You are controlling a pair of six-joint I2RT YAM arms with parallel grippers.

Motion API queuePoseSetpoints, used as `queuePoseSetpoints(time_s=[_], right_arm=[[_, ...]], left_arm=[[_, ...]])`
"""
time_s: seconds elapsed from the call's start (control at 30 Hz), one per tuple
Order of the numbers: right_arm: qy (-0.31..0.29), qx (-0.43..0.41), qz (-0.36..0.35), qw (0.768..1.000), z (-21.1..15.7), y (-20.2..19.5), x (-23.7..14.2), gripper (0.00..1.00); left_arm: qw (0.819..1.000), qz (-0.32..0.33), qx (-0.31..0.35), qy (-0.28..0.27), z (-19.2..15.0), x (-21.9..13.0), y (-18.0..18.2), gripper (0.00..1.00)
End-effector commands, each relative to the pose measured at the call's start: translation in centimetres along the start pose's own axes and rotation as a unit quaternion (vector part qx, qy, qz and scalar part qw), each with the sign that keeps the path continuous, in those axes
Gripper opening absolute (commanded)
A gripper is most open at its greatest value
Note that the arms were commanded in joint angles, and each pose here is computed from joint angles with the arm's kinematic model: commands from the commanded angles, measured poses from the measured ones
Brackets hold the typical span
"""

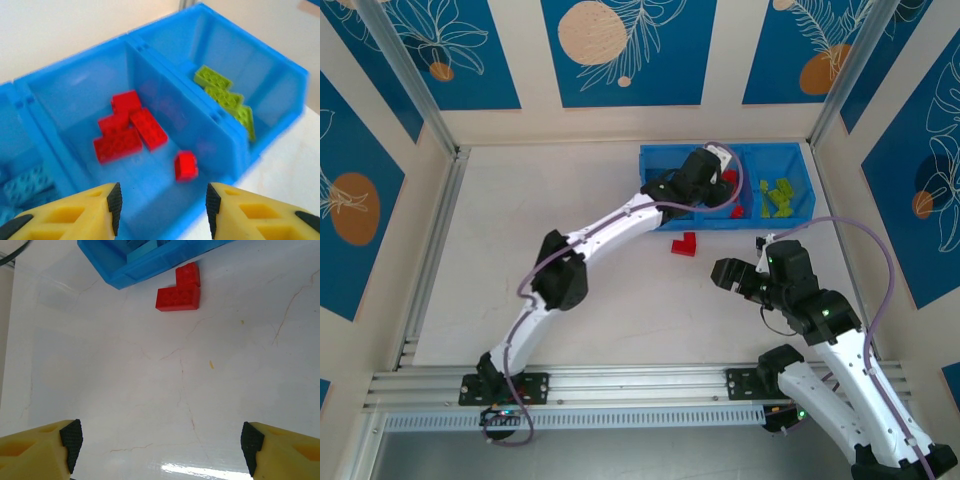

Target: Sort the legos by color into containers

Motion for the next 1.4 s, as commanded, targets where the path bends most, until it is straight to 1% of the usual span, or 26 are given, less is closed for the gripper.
queuePoseSetpoints(time_s=[0.0, 0.07, 0.13, 0.23, 0.33, 0.4, 0.47, 0.53, 0.6, 0.67, 0.8, 1.0, 1.07, 1.23, 1.33, 1.37], right_arm=[[0.004, 0.009, -0.011, 1.0, -0.6, -0.5, 0.2, 0.85], [0.003, 0.011, -0.015, 1.0, -0.7, -0.7, 0.3, 0.85], [0.0, 0.013, -0.02, 1.0, -0.7, -0.9, 0.3, 0.85], [-0.003, 0.015, -0.024, 1.0, -0.8, -1.1, 0.3, 0.85], [-0.001, 0.017, -0.023, 1.0, -0.9, -1.2, 0.5, 0.85], [0.0, 0.017, -0.021, 1.0, -1.0, -1.2, 0.6, 0.85], [0.002, 0.018, -0.018, 1.0, -1.0, -1.1, 0.6, 0.85], [0.004, 0.017, -0.016, 1.0, -1.1, -1.0, 0.5, 0.85], [0.005, 0.016, -0.015, 1.0, -1.0, -0.9, 0.4, 0.85], [0.007, 0.014, -0.018, 1.0, -1.1, -1.0, 0.3, 0.85], [0.009, 0.013, -0.022, 1.0, -1.2, -1.2, 0.3, 0.85], [0.008, 0.012, -0.02, 1.0, -1.1, -1.1, 0.6, 0.85], [0.008, 0.011, -0.021, 1.0, -1.1, -1.1, 0.6, 0.85], [0.01, 0.011, -0.024, 1.0, -1.2, -1.3, 0.6, 0.85], [0.011, 0.012, -0.024, 1.0, -1.3, -1.3, 0.7, 0.85], [0.012, 0.012, -0.024, 1.0, -1.4, -1.3, 0.8, 0.85]], left_arm=[[0.996, -0.019, -0.021, -0.082, 3.2, -7.7, -2.8, 0.49], [0.996, 0.0, -0.049, -0.077, 0.6, -9.8, -2.2, 0.49], [0.996, 0.024, -0.063, -0.052, -2.7, -10.5, -1.2, 0.49], [0.996, 0.052, -0.073, 0.023, -7.9, -10.1, 0.5, 0.54], [0.99, 0.077, -0.055, 0.101, -11.8, -8.7, 1.4, 0.6], [0.985, 0.099, -0.043, 0.133, -13.5, -7.5, 2.2, 0.69], [0.979, 0.121, -0.036, 0.158, -14.9, -6.0, 3.2, 0.81], [0.976, 0.143, -0.029, 0.165, -15.6, -4.8, 4.1, 0.92], [0.973, 0.161, -0.024, 0.164, -15.9, -3.7, 5.0, 0.98], [0.97, 0.176, -0.018, 0.165, -16.3, -2.8, 5.8, 1.0], [0.967, 0.178, -0.027, 0.182, -17.4, -0.6, 7.0, 1.0], [0.97, 0.129, -0.062, 0.199, -18.3, 1.9, 7.0, 0.99], [0.969, 0.12, -0.066, 0.205, -18.5, 2.5, 6.9, 0.96], [0.967, 0.111, -0.074, 0.218, -19.5, 3.1, 6.6, 0.81], [0.966, 0.106, -0.078, 0.224, -19.9, 2.8, 6.5, 0.71], [0.965, 0.106, -0.08, 0.225, -20.0, 2.6, 6.5, 0.69]])
Point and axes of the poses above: each hand's point on the last joint's axis, 136 mm out from that joint toward the fingers, its own x axis out along the fingers, its own y axis along the line the jaws close on, z = x × y, the point moved 3 cm from there along -x, back along the fingers, and after that the axes turned 10 degrees about -x, right-handed, at the moved point
